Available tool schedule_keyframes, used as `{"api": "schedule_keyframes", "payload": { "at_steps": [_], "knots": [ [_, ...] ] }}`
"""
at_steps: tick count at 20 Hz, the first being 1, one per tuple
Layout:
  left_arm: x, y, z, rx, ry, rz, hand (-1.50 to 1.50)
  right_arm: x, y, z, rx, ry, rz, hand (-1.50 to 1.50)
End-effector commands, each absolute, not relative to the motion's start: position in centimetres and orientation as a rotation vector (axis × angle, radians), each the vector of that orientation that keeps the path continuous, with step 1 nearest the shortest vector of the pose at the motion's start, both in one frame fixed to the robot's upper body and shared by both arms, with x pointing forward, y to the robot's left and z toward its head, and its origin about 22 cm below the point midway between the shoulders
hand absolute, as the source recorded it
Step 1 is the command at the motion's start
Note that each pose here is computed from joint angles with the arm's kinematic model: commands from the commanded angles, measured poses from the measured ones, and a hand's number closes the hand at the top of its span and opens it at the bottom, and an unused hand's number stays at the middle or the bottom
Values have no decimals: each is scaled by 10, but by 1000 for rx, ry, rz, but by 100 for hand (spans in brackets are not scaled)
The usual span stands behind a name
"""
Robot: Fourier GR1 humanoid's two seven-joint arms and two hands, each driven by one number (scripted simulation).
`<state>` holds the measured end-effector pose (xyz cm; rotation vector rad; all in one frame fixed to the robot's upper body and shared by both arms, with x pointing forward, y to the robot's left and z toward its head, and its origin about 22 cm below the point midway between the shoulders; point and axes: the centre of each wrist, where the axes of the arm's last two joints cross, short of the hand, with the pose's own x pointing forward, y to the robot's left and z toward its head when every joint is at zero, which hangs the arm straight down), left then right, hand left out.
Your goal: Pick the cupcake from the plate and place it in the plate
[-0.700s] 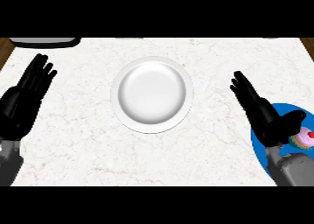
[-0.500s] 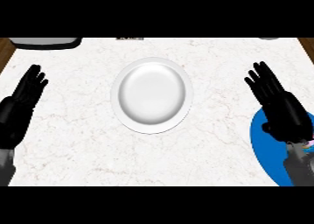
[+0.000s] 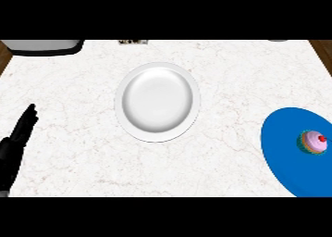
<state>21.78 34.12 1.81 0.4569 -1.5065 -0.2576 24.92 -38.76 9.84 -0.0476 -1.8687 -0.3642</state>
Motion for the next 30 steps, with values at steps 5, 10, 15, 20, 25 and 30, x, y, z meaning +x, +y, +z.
{"api": "schedule_keyframes", "payload": {
  "at_steps": [5,10,15,20,25,30],
  "knots": [
    [224,346,3,497,-1510,-279,0,166,-458,105,-21,-1914,-361,-150],
    [199,347,-14,496,-1496,-291,0,163,-473,139,-106,-1758,22,-150],
    [210,347,5,473,-1519,-293,0,164,-491,165,-226,-1587,265,-150],
    [220,336,-3,468,-1514,-284,0,187,-481,155,-273,-1431,376,-150],
    [216,331,-1,462,-1524,-305,0,206,-497,163,-263,-1325,471,-150],
    [228,328,-7,475,-1533,-315,0,237,-477,150,-222,-1230,616,-150]
  ]
}}
